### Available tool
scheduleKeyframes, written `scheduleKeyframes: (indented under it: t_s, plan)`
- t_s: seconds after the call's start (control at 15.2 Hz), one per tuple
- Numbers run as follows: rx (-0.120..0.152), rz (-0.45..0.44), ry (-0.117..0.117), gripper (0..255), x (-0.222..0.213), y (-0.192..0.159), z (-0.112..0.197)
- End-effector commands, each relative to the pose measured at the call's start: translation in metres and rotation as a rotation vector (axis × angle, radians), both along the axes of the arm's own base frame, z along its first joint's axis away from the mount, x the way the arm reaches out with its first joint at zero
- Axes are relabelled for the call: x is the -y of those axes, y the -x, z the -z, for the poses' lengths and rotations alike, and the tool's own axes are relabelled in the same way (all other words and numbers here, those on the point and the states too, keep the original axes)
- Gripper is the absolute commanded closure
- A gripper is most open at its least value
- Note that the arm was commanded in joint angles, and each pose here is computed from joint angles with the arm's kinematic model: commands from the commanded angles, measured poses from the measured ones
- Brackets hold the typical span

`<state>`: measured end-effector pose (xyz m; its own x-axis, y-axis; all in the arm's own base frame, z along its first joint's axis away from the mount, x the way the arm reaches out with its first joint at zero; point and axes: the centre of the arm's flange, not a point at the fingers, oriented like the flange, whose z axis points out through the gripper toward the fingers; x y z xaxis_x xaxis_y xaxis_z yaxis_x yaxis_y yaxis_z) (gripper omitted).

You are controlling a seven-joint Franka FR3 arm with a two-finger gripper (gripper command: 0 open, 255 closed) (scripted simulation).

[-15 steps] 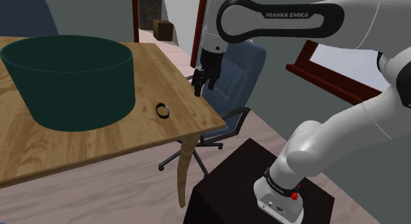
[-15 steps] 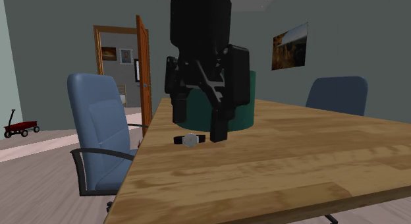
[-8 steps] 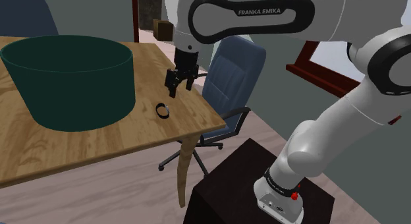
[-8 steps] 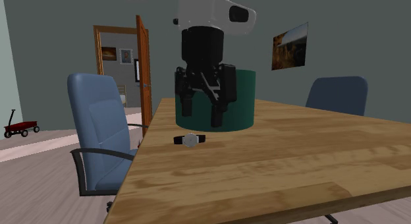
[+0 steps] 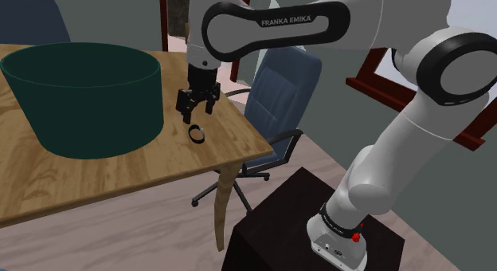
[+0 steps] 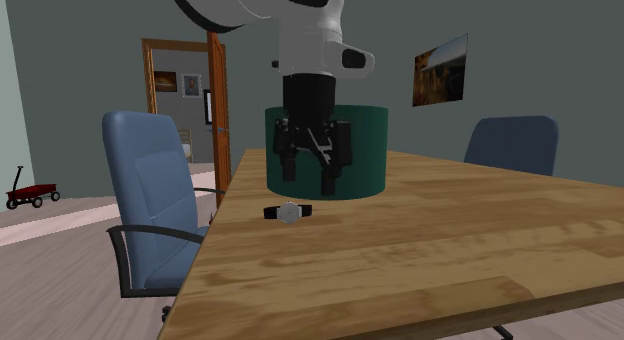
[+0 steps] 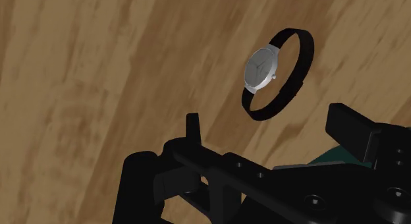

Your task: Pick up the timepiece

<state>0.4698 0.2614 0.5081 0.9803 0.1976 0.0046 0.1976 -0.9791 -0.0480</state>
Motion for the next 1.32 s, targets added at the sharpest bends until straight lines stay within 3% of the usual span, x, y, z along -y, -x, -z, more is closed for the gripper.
scheduleKeyframes:
  t_s: [0.0,0.26,0.33,0.92,1.25]
  plan:
    - [0.000,0.000,0.000,0,0.000,0.000,0.011]
    - [0.000,0.000,0.000,0,0.000,0.000,0.024]
    - [0.000,0.000,0.000,255,-0.001,0.000,0.025]
    - [0.000,0.000,0.000,255,0.000,0.000,0.024]
    - [0.000,0.000,0.000,255,0.000,0.000,-0.002]
